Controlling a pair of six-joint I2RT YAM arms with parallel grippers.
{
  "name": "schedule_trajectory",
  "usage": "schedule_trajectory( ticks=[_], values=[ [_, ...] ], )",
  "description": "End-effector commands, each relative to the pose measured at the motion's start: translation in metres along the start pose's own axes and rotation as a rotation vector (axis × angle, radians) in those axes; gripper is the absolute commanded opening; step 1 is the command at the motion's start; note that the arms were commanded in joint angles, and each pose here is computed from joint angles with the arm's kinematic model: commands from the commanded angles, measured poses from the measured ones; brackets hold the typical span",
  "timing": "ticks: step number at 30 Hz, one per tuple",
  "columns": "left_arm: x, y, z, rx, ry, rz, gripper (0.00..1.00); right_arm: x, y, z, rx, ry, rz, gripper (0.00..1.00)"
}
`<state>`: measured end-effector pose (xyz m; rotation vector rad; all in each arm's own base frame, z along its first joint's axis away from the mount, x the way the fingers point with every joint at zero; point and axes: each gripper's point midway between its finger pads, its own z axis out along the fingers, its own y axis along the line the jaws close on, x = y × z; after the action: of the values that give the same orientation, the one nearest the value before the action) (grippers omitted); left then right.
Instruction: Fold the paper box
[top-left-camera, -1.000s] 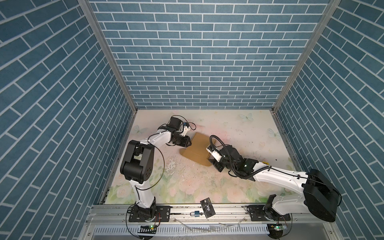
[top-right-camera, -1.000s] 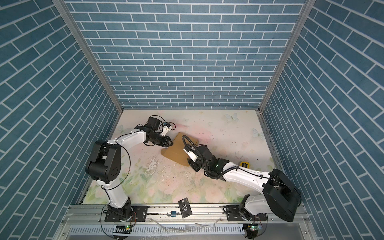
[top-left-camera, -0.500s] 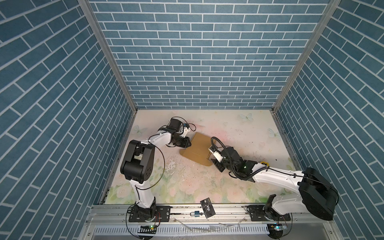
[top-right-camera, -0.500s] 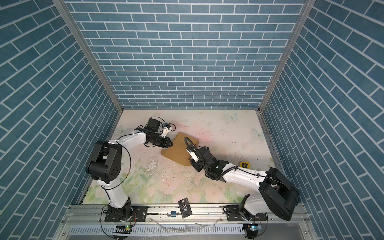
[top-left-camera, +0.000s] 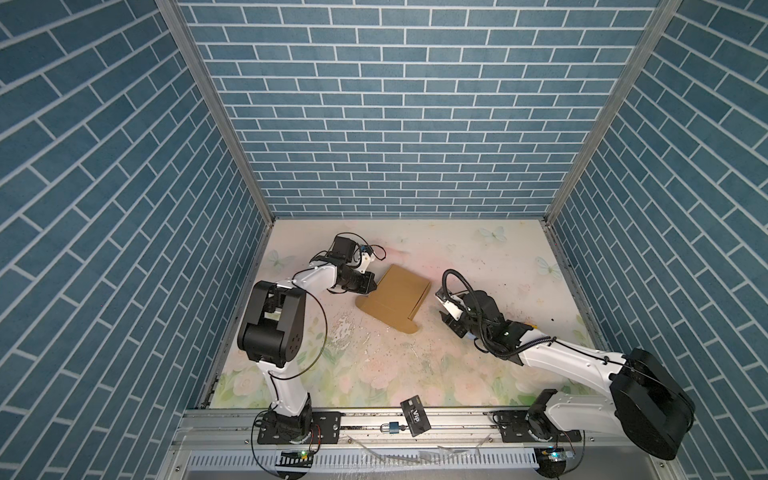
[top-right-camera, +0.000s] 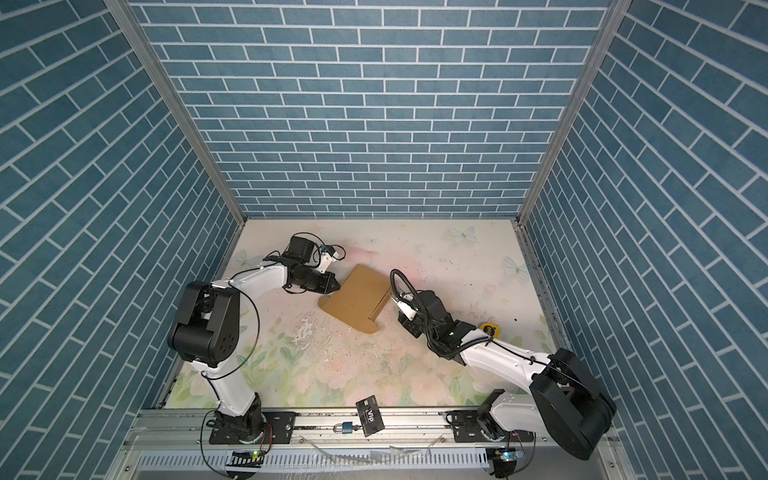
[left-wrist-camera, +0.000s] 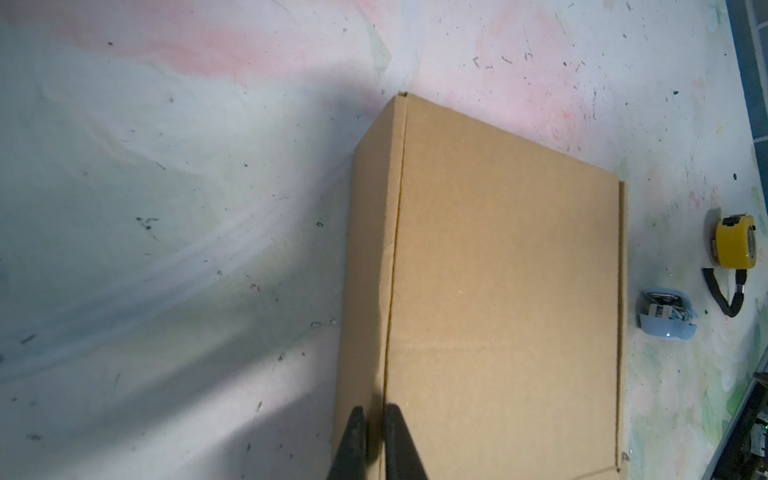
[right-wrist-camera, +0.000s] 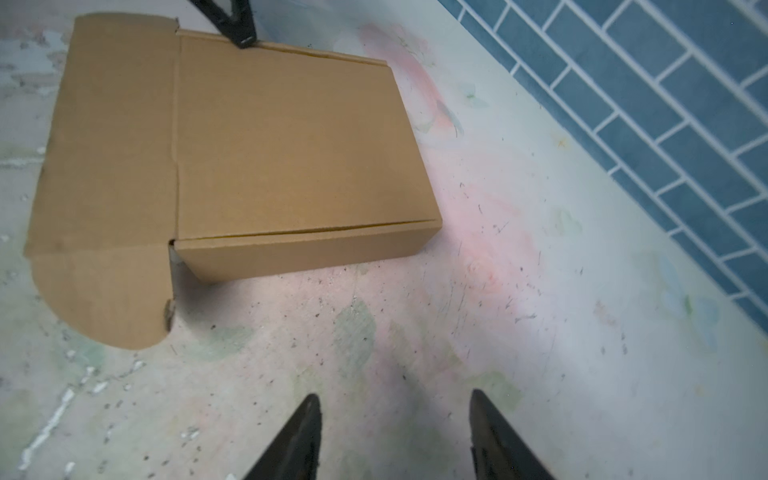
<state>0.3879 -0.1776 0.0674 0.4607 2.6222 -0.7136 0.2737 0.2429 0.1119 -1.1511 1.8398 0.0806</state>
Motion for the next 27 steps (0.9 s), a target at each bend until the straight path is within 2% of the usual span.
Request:
schedule_trajectory(
  ticks=[1, 5, 8, 12, 14, 18, 27],
  values=[
    [0.021, 0.014, 0.007, -0.024, 0.061, -0.040, 0.10, -0.004, 0.005, 0.007, -0.010, -0.065, -0.363, 0.67],
    [0.016, 0.018, 0.003, -0.017, 0.050, -0.059, 0.08, -0.007, 0.013, 0.021, -0.028, -0.108, -0.609, 0.70],
    [0.015, 0.021, 0.005, -0.019, 0.048, -0.063, 0.07, -0.017, 0.015, 0.032, 0.008, -0.179, -0.732, 0.74],
    [0.015, 0.024, 0.002, -0.031, 0.047, -0.059, 0.07, -0.029, 0.015, 0.048, 0.041, -0.219, -0.865, 0.75],
    [0.015, 0.024, 0.002, -0.027, 0.043, -0.062, 0.08, -0.034, 0.012, 0.059, 0.070, -0.240, -0.908, 0.77],
    [0.015, 0.025, 0.003, -0.030, 0.050, -0.064, 0.08, -0.030, 0.013, 0.078, 0.022, -0.224, -0.949, 0.78],
    [0.016, 0.027, 0.004, -0.032, 0.055, -0.070, 0.08, -0.037, 0.015, 0.095, -0.023, -0.260, -0.943, 0.78]
  ],
)
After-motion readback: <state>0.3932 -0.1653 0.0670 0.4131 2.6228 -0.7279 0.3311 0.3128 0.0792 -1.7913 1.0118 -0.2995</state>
